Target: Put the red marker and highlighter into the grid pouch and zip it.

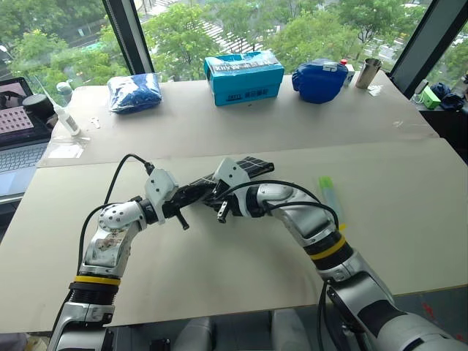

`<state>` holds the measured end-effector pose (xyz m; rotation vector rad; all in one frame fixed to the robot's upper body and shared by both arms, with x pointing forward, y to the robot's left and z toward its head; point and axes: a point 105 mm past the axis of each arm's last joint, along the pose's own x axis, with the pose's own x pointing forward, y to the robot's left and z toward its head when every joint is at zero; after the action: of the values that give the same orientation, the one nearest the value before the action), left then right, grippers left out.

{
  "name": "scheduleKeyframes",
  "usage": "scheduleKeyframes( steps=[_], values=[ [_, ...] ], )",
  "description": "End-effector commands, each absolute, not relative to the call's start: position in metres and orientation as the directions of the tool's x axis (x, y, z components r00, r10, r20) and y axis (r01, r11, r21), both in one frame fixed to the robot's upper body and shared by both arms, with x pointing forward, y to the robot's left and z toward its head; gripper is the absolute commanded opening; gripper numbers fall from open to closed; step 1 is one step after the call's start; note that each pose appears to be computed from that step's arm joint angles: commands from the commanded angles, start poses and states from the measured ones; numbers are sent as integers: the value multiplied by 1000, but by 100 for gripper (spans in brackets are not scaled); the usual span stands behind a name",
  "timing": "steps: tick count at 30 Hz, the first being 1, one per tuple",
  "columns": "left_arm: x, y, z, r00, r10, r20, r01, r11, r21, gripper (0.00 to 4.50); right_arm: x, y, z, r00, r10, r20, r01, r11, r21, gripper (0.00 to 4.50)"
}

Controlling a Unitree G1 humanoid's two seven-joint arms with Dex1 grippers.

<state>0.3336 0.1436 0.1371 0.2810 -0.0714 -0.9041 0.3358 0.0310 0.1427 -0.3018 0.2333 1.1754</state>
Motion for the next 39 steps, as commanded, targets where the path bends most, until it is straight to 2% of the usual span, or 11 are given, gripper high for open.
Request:
scheduleKeyframes(
  steps=[1,2,4,5,11,14,18,21,23,29,39],
  values=[
    [335,139,149,607,-794,-20,766,578,282,0,339,30,173,373,900,-226,-926,349,-141,79],
    [335,139,149,607,-794,-19,766,578,282,0,344,25,175,400,889,-223,-916,381,-124,116],
    [335,139,148,607,-794,-21,766,578,280,0,341,14,181,376,901,-216,-927,363,-96,189],
    [334,140,148,607,-795,-21,767,578,280,0,340,4,187,367,908,-203,-930,361,-65,209],
    [323,142,148,582,-813,-19,785,556,274,0,313,-68,212,343,925,-164,-939,336,-72,209],
    [317,143,143,570,-821,-40,798,541,267,0,307,-111,216,456,874,-169,-889,438,-131,209],
    [309,141,136,550,-833,-67,816,518,259,0,337,-174,226,769,627,-126,-640,755,-144,209],
    [306,138,135,538,-841,-60,825,511,243,0,348,-218,205,905,370,-212,-408,896,-177,209],
    [306,137,134,534,-843,-60,828,507,239,0,348,-230,197,929,282,-240,-332,920,-207,209],
    [307,136,132,527,-848,-64,833,500,238,0,345,-245,177,944,163,-287,-226,953,-202,209],
    [310,135,134,526,-849,-54,833,501,235,0,336,-246,146,920,140,-366,-209,965,-159,209]
  ],
)
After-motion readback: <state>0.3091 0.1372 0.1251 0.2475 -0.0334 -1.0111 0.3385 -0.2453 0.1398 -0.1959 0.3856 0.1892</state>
